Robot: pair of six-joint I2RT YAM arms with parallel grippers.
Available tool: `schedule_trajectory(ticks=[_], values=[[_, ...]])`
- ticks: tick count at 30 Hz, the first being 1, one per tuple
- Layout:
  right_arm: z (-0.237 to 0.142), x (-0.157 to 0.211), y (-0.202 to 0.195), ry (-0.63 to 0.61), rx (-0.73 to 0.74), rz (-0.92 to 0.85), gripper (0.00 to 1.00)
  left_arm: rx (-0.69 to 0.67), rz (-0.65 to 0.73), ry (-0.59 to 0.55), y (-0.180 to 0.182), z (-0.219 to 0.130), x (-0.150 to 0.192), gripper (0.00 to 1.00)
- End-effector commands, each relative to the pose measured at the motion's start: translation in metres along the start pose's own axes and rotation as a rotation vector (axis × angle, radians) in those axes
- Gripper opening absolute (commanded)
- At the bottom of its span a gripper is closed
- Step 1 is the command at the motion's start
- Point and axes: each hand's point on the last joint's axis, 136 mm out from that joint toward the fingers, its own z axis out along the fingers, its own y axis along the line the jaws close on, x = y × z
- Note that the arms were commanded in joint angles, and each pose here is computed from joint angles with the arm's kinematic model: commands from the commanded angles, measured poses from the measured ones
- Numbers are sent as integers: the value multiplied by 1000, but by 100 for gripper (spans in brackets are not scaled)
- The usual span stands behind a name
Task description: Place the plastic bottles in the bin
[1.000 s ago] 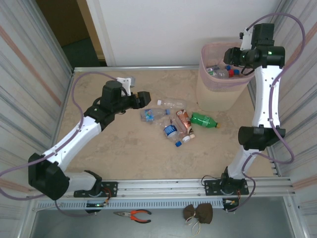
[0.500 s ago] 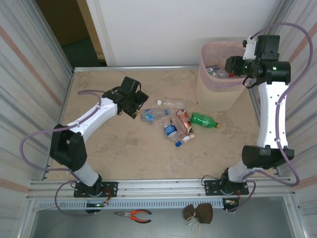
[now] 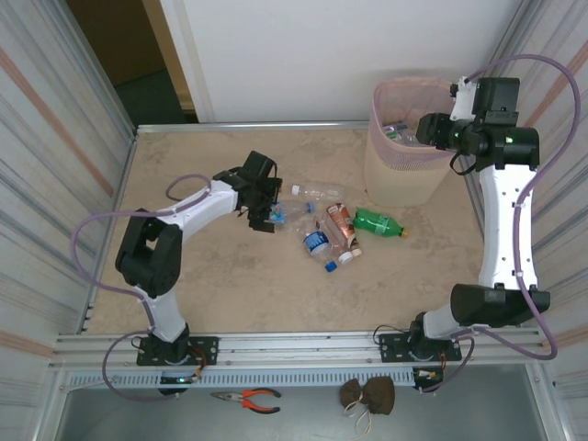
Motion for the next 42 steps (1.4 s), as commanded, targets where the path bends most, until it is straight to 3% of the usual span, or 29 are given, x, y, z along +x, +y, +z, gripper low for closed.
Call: schedule_trajectory(ticks=[1, 14, 26, 34, 42], values=[[-10, -7, 3, -30, -15, -12, 51, -4, -131, 26, -5, 15, -1, 99], [-14, -1, -5, -20, 2, -20, 52, -42, -248, 0, -3, 44, -20, 97], [-17, 4, -8, -18, 9, -26, 51, -68, -285, -2, -3, 61, -32, 82], [-22, 4, -8, -28, 13, -25, 50, -47, -274, -11, -6, 53, -34, 71], [-30, 3, -7, -45, 15, -25, 49, 19, -223, -23, -9, 20, -39, 61]])
